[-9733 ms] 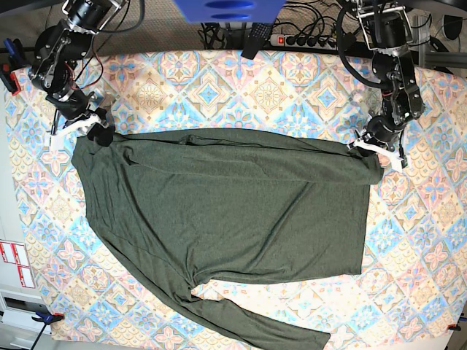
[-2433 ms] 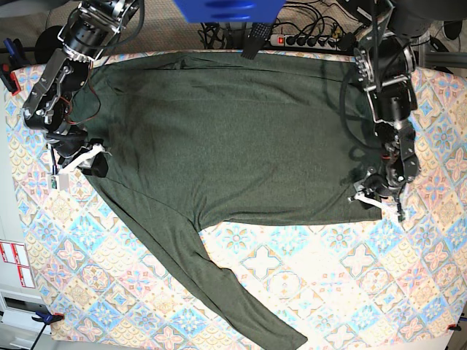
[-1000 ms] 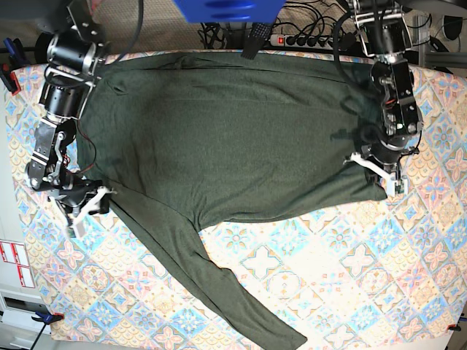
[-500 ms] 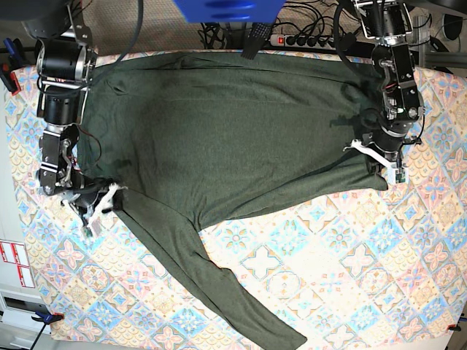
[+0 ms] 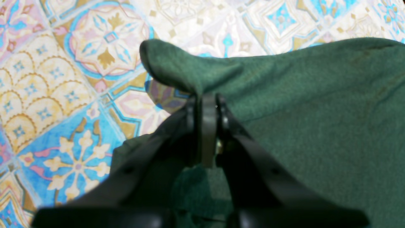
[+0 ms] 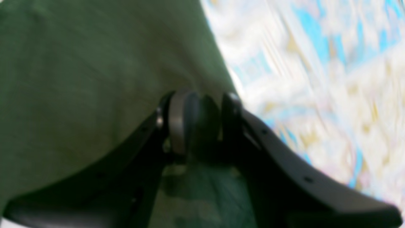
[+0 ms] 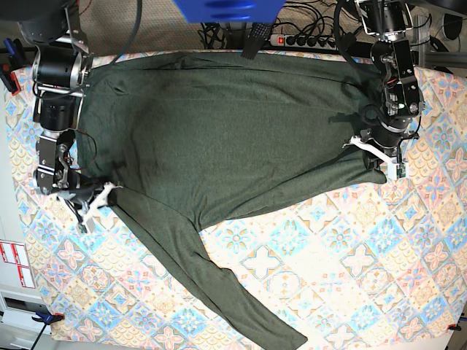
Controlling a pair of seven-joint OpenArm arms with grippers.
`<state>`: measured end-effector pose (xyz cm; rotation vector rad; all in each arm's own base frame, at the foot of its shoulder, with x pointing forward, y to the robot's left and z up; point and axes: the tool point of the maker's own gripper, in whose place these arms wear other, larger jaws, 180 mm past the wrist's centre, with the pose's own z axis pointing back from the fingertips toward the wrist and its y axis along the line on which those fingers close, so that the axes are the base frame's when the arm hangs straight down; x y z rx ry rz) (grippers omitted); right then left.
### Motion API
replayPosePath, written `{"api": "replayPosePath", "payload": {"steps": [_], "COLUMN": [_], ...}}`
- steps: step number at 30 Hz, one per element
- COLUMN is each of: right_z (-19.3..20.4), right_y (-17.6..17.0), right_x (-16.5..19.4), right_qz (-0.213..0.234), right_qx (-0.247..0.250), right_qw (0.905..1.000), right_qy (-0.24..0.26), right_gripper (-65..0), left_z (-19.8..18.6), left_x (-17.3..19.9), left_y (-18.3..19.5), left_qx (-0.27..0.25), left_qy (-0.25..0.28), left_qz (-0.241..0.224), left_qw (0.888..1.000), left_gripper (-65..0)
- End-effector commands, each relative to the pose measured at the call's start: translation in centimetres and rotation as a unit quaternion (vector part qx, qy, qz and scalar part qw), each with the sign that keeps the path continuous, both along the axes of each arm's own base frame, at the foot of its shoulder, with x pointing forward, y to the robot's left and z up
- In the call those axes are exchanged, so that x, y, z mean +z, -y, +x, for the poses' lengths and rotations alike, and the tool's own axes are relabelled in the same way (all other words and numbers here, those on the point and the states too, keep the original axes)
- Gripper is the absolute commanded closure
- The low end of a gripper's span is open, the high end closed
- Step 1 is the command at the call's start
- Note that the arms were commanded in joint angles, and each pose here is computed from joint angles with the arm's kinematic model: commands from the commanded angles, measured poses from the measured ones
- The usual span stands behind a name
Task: Fold the T-shirt properly
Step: 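Lift the shirt's lower half with both grippers and fold it toward the hem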
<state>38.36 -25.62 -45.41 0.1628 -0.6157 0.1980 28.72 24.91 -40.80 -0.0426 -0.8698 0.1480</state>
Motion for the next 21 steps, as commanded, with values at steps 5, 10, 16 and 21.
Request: {"api": "replayPosePath", "payload": {"steps": [5, 10, 16, 21], "right_z": [2.7, 2.7, 1.8, 0.9], "right_y": [1.2, 1.5, 1.7, 2.2], "right_x": [2.6, 2.6, 1.1, -0.4], "right_qz": [0.008, 0.006, 0.004, -0.015], "right_qx": [-0.012, -0.013, -0.016, -0.009], "right_qw": [0.9992, 0.9991, 0.9994, 0.9997], "right_qy": [0.039, 0.039, 0.029, 0.019], "right_gripper": [-25.0, -29.5, -30.0, -30.0], "left_z": [1.0, 1.0, 1.0, 1.0], "left_x": [1.5, 1.5, 1.5, 1.5], "left_y": [-0.4, -0.4, -0.4, -0.4], "left_qx": [-0.001, -0.002, -0.002, -0.002], "left_qy": [0.025, 0.025, 0.025, 0.025], "left_qz": [0.007, 0.007, 0.007, 0.007], "left_qw": [1.000, 1.000, 1.000, 1.000], "left_gripper": [0.0, 0.0, 0.0, 0.0]}}
